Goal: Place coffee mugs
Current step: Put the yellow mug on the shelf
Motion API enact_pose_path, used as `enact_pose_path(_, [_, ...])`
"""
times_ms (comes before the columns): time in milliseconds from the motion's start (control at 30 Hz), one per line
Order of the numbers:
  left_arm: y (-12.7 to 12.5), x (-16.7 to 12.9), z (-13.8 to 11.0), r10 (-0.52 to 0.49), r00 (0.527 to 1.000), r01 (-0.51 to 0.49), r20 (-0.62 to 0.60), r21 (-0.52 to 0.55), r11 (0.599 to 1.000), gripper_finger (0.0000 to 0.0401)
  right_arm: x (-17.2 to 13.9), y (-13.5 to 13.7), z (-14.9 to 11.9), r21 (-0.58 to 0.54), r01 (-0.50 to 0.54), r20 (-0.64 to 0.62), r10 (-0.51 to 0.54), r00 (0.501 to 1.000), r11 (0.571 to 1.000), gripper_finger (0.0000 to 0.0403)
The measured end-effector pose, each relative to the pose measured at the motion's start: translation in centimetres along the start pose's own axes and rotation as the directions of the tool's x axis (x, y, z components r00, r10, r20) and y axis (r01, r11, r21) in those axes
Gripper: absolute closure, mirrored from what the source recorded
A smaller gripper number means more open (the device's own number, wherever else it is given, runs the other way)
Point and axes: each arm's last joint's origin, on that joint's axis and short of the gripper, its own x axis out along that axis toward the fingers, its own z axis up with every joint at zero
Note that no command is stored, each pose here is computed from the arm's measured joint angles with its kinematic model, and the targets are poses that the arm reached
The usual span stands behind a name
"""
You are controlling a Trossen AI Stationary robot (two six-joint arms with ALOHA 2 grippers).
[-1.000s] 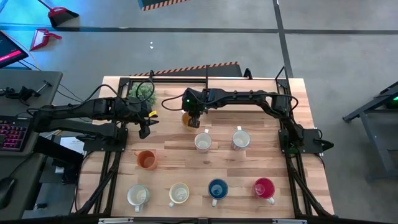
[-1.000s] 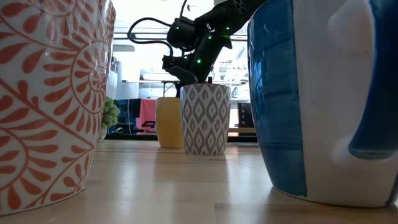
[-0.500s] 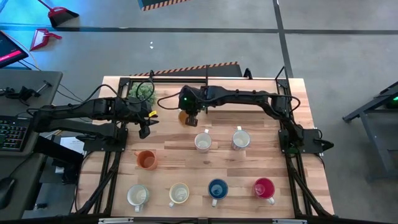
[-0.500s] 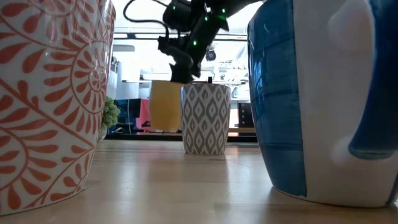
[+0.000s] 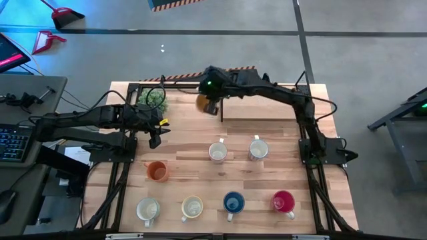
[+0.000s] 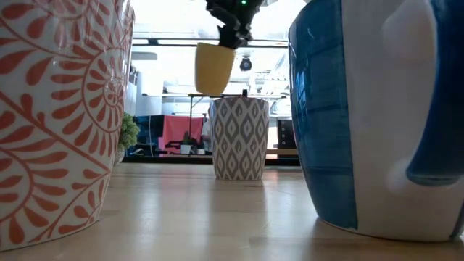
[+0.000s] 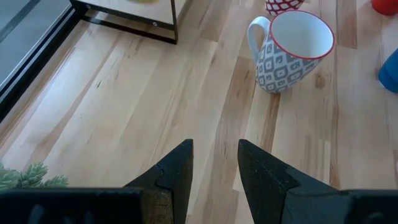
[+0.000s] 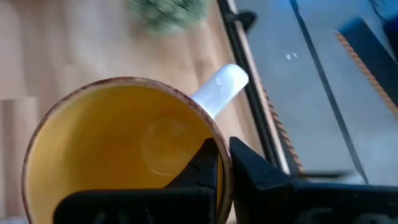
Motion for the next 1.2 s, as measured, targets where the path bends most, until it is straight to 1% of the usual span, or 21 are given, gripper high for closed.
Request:
enact_pose_path(100, [0.0,0.0,0.0,0.0,1.0,0.0,-0.001,0.0,1.0,0.0286,-1.1,-1.3,-0.6,0.005,0.096,-0.046,-0.095,0.994,0.995,0.0403])
enact_pose_path(300, [0.0,0.0,0.0,0.001,1.0,-0.001,-0.004,0.0,1.0,0.0286,-2.8,-3.8,-0.9,0.054,0.147,-0.025,-0.146,0.989,0.988,0.0403])
enact_pose_path(400, [0.0,0.0,0.0,0.001,1.0,-0.001,-0.005,0.0,1.0,0.0286,-4.2,-5.0,-1.1,0.081,0.184,-0.003,-0.184,0.983,0.98,0.0403])
enact_pose_path(500, [0.0,0.0,0.0,0.001,1.0,-0.001,-0.007,0.001,1.0,0.0286,-5.7,-6.4,-1.6,0.102,0.226,-0.008,-0.226,0.974,0.969,0.0403])
enact_pose_path(567, [0.0,0.0,-0.1,0.002,1.0,-0.001,-0.01,0.001,1.0,0.0286,-6.6,-7.4,-2.2,0.116,0.251,-0.035,-0.249,0.968,0.961,0.0403])
enact_pose_path(667, [0.0,0.0,-0.1,0.002,1.0,-0.002,-0.011,0.001,1.0,0.0286,-7.8,-8.9,-3.6,0.121,0.294,-0.116,-0.281,0.953,0.948,0.0403])
enact_pose_path(833, [0.0,0.0,-0.1,0.002,1.0,-0.002,-0.011,0.001,1.0,0.0286,-8.3,-11.0,-5.7,0.15,0.31,-0.246,-0.268,0.931,0.939,0.0403])
enact_pose_path(933, [0.0,0.0,-0.1,0.001,1.0,-0.001,-0.01,0.001,1.0,0.0286,-7.9,-12.5,-6.5,0.19,0.291,-0.264,-0.237,0.935,0.938,0.0403])
enact_pose_path(1067, [0.0,0.0,-0.1,0.002,1.0,-0.002,-0.01,-0.007,1.0,0.0286,-5.7,-14.1,-8.3,0.27,0.238,-0.313,-0.149,0.938,0.933,0.0403])
enact_pose_path(1200, [0.0,0.0,-0.1,0.002,1.0,-0.002,-0.01,-0.027,1.0,0.0286,-2.5,-14.7,-10.9,0.278,0.214,-0.419,-0.082,0.904,0.937,0.0403])
